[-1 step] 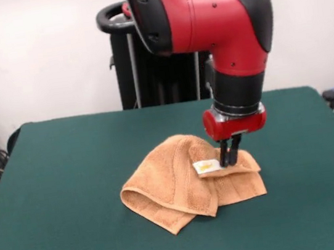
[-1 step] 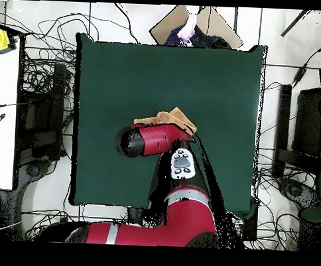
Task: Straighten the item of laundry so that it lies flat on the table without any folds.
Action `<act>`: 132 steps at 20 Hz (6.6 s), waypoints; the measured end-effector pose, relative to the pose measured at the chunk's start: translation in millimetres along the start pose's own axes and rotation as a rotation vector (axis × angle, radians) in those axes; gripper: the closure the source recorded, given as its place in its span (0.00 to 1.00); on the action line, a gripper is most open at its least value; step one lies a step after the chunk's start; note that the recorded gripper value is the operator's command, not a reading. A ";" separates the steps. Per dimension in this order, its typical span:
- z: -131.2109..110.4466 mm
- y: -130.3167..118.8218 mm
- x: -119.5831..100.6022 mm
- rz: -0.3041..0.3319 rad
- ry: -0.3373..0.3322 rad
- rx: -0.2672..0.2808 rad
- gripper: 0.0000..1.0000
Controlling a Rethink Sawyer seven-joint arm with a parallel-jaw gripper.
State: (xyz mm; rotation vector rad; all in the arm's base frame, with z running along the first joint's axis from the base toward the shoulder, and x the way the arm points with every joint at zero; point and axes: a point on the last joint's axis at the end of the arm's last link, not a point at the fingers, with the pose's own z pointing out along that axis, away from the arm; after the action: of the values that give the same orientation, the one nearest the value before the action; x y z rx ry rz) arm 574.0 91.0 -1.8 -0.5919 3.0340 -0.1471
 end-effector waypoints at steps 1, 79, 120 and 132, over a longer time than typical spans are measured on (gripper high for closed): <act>-2.2 3.5 -0.6 -0.007 0.006 0.000 1.00; -14.5 -20.2 -22.4 1.084 -0.286 -0.058 0.00; -8.9 -118.1 36.7 1.078 -0.420 0.191 0.00; 1.7 -67.9 31.2 1.034 -0.378 0.153 0.00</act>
State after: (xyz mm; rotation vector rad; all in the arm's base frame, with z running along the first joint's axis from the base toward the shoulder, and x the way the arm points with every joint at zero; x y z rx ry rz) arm 570.5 16.5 2.6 0.8558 2.5236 -0.1804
